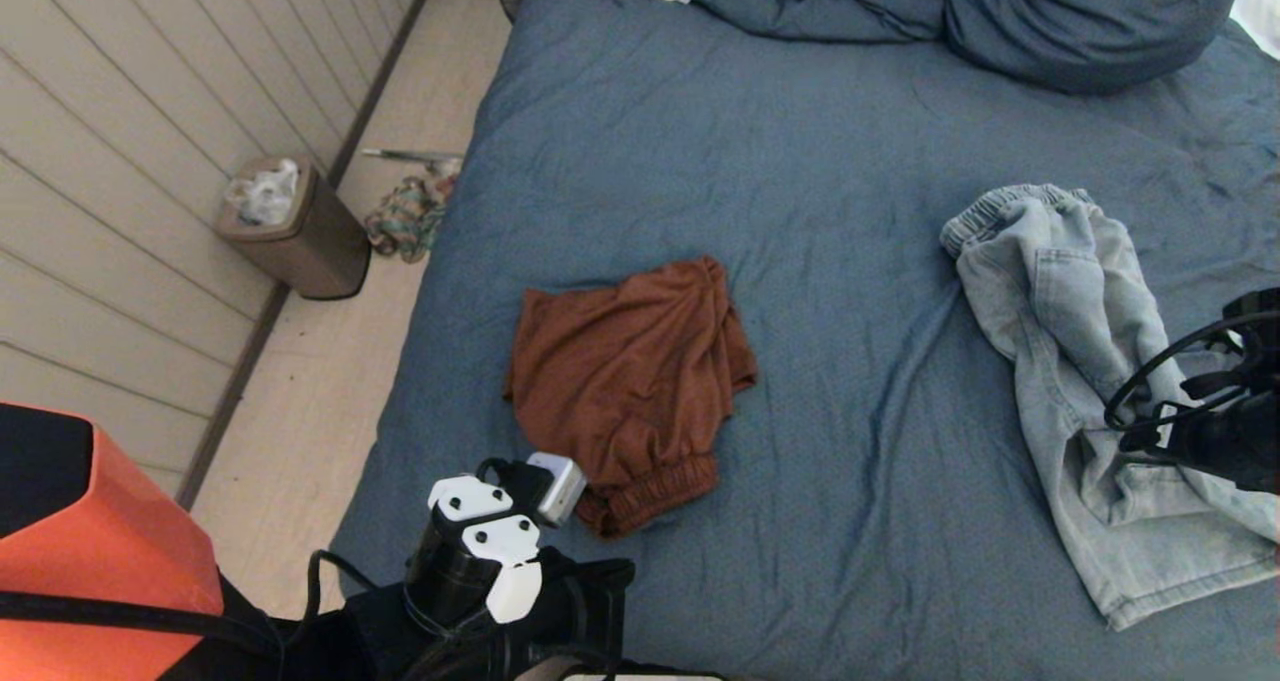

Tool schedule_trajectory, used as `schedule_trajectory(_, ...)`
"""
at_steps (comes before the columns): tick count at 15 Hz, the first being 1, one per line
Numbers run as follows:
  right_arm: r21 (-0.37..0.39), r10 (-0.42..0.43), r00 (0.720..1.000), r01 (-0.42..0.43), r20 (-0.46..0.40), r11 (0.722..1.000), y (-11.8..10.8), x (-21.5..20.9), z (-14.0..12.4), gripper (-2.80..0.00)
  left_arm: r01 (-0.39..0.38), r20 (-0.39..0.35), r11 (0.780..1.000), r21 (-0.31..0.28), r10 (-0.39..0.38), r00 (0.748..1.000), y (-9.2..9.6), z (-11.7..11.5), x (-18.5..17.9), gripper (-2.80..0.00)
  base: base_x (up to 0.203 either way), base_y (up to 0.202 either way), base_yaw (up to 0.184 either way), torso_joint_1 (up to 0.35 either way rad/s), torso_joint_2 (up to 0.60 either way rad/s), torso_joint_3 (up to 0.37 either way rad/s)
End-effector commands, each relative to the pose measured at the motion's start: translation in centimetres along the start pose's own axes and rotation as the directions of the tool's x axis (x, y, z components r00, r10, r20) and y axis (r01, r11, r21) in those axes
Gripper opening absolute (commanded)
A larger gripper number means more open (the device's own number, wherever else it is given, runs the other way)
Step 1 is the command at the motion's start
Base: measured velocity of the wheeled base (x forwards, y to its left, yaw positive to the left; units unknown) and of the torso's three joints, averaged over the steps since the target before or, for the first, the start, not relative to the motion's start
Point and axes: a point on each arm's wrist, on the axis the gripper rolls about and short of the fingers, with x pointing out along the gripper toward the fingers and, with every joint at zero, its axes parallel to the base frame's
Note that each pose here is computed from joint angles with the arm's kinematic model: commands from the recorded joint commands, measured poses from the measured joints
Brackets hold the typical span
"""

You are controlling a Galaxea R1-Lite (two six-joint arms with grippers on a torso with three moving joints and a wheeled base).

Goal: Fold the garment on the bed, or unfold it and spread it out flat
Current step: Fold the blue shorts

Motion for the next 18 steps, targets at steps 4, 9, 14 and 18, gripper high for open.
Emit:
schedule_trajectory(4,-0.016,0.014,0.998,-0.015,-0.065,1.0,1.4,1.5,-1.5,0.0,0.001,0.007,1.0,-0.003,-0.001,1.0,0.0,0.1,-0.1,-2.8,0.0,0.0,0.0,0.0,0.0,0.0)
schedule_trajectory(9,0.008,-0.011,0.997,0.011,-0.082,1.0,0.4,2.2,-1.6,0.0,-0.001,0.007,1.0,-0.003,0.001,1.0,0.0,0.1,0.0,-2.8,0.0,0.0,0.0,0.0,0.0,0.0)
schedule_trajectory(14,0.003,-0.009,0.995,0.01,-0.098,1.0,0.6,2.8,-1.9,-2.8,-0.001,0.005,1.0,-0.003,0.001,1.0,0.0,0.0,0.0,-2.8,0.0,0.0,0.0,0.0,0.0,0.0)
schedule_trajectory(18,0.002,-0.01,0.995,0.01,-0.101,1.0,0.6,2.9,-1.9,-2.8,0.002,0.01,1.0,-0.003,-0.002,1.0,-0.1,0.1,-0.1,-2.8,0.0,0.0,0.0,0.0,0.0,0.0)
